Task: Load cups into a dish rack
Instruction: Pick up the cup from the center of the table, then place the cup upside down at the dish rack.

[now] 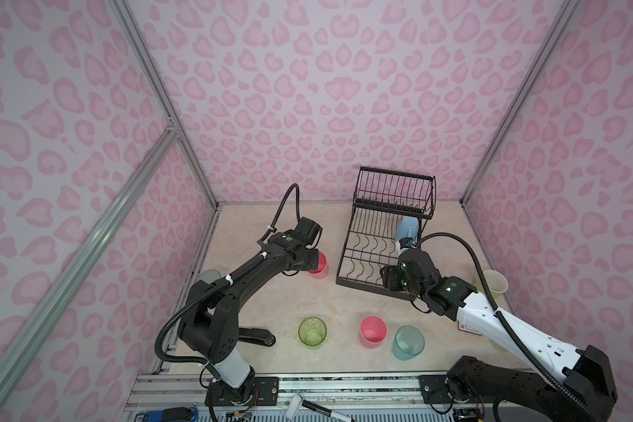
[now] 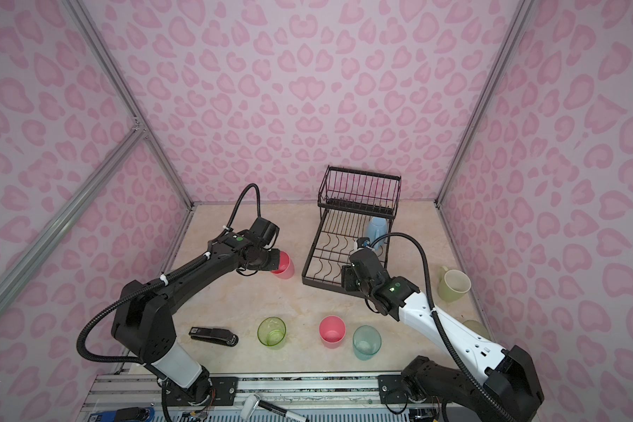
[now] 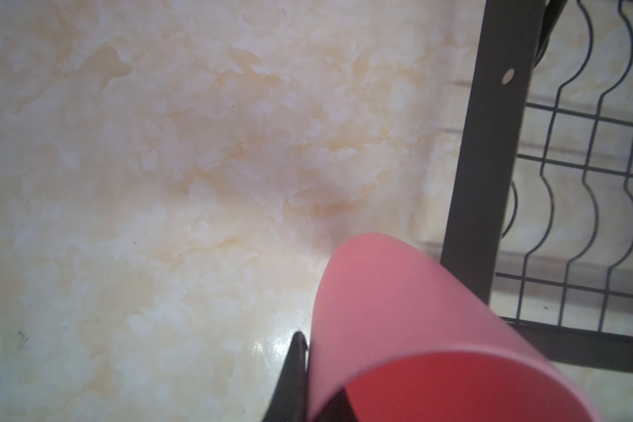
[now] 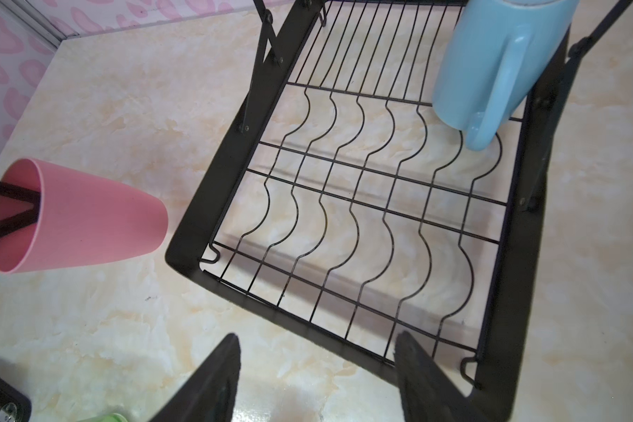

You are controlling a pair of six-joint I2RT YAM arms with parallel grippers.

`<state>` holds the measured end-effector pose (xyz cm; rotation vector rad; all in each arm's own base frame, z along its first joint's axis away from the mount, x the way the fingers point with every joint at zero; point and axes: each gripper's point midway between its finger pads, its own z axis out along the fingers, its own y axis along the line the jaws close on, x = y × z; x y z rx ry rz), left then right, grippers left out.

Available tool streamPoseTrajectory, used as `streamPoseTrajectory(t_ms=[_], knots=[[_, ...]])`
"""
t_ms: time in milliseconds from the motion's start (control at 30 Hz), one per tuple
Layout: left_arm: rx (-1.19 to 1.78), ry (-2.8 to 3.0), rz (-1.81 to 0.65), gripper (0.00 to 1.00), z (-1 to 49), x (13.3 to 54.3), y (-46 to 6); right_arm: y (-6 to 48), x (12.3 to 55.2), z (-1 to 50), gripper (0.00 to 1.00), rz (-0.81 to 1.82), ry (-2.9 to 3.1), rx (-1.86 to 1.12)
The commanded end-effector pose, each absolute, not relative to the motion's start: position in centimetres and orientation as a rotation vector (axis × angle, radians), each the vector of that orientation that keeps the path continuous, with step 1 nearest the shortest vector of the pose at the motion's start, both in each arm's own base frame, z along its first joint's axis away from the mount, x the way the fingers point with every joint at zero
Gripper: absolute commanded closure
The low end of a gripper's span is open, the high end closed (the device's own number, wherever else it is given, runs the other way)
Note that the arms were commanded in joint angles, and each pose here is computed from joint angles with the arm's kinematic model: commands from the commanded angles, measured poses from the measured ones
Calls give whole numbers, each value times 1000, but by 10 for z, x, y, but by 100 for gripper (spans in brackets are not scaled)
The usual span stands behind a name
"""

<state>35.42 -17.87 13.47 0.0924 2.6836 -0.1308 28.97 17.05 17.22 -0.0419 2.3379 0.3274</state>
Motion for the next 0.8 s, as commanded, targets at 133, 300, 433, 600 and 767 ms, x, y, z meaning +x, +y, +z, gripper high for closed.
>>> streamPoseTrajectory(t_ms=[133, 300, 433, 600, 767], knots=[[-34, 2590, -472, 97, 184, 350, -191, 196, 297, 181, 32, 481, 2306, -54], [-98, 2500, -727, 97, 209, 348, -205, 216, 305, 190, 31, 588, 2309, -24], [-130, 2426, -904, 97, 222, 348, -215, 232, 312, 204, 29, 709, 2299, 31], [-161, 2350, -1103, 97, 232, 348, -227, 247, 321, 226, 27, 930, 2258, 163], [-141, 2267, -1264, 97, 244, 353, -237, 247, 333, 249, 27, 1138, 2169, 416]])
